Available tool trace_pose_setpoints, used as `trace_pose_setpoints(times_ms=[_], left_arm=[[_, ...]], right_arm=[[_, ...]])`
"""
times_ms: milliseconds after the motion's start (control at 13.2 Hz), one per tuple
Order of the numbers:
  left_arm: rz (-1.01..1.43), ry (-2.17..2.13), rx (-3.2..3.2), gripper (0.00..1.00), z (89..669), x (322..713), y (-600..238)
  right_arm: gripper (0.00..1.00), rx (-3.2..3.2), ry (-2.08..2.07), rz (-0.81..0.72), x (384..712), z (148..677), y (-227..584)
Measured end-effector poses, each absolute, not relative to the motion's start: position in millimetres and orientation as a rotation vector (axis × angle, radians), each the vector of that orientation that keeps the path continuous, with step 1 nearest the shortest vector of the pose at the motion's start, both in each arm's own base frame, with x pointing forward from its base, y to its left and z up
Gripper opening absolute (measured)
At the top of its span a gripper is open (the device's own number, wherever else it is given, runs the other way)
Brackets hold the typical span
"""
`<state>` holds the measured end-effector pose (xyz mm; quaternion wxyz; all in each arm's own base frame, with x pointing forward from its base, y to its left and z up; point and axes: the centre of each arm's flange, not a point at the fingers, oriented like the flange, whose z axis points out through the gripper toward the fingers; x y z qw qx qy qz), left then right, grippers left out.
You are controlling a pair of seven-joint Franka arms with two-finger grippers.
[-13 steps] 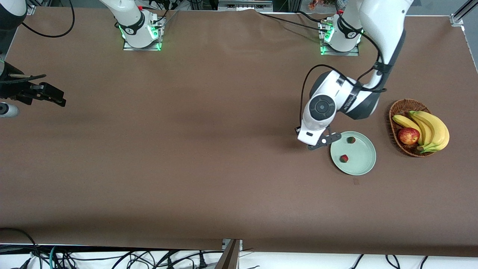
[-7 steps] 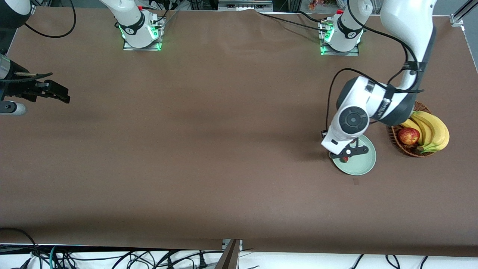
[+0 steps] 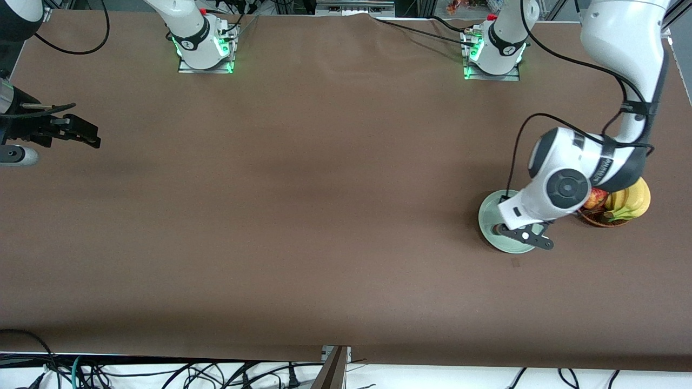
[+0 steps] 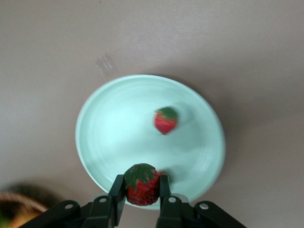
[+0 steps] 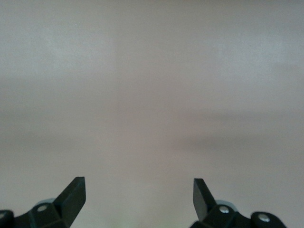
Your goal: Collect all strawberries into plate
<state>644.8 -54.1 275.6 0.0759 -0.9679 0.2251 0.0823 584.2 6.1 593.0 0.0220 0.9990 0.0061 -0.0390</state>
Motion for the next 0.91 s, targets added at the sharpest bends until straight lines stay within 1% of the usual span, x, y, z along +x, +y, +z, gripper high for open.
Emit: trace_pose_setpoints(times_ms=[152,228,607,683,910], left_arm=[[0.205,0.813,-2.901,0.33,259.8,653.1,-13.2],[0.185,0.844,-2.902,0.33,253.4,655.2,-5.6],[0.136,0.966,-2.907,0.33,206.5,653.6,-5.7],[0.138,0.972,-2.912,0.39,199.2,652.7,-4.6],[0.121,0.99,-2.913,0.7,200.9,654.2,-11.0]], right_arm=[[1.0,3.095,0.021,-0.121,584.2,592.9,6.1],[1.0,3.095,0.021,-0.121,584.2,593.0,6.1],[1.0,3.095,0.022,-0.122,584.2,592.9,5.9],[1.0,3.095,0.022,-0.122,584.2,592.9,5.8],[1.0,3.095,0.023,-0.121,584.2,592.9,6.0]])
